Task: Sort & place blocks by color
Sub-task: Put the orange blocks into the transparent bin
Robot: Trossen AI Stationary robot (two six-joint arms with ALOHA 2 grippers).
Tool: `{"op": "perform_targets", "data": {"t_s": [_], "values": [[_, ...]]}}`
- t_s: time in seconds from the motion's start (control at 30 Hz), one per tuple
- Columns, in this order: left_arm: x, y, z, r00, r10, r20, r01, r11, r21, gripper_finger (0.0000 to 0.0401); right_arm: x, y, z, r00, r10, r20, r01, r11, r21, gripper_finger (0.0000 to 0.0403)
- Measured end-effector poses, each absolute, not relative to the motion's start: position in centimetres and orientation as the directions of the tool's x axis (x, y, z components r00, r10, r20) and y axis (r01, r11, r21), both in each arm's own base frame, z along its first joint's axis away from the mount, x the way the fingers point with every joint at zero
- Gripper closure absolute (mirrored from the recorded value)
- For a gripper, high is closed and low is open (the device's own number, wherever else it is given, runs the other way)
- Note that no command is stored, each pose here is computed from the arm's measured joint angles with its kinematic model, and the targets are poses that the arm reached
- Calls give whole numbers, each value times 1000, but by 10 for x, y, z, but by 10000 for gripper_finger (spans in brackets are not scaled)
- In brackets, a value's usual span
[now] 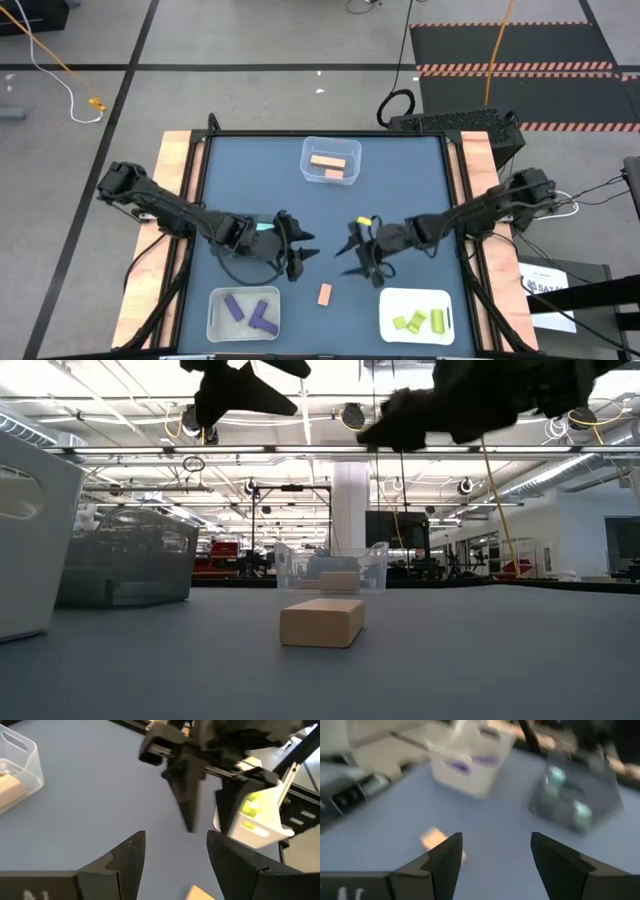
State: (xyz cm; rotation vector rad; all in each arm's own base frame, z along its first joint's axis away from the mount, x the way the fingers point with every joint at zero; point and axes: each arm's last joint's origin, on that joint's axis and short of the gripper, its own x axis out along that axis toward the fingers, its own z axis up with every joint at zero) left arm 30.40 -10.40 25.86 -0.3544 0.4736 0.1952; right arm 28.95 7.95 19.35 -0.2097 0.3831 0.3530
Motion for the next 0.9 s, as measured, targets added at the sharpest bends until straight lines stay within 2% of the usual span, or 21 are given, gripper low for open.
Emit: {"op": "perform_targets", "data": {"t_s": [0.1, 0.17, 0.37, 0.6, 0.9], "values": [[302, -109, 258, 873, 87, -480, -254, 922, -294, 189, 299, 93, 187, 893, 329, -307, -387, 910, -151, 177], [301, -112, 258, 874, 79, -479, -251, 918, -307, 189, 306, 97, 180, 893, 337, -298, -393, 907, -152, 177], [297, -122, 258, 875, 49, -482, -234, 914, -332, 189, 333, 106, 161, 847, 327, -419, -414, 900, -136, 177], [290, -136, 258, 874, 9, -486, -202, 916, -347, 189, 355, 119, 142, 660, 437, -611, -552, 834, 1, 177], [284, -148, 258, 873, -29, -486, -167, 920, -354, 189, 379, 132, 129, 615, 480, -626, -619, 786, -5, 177]]}}
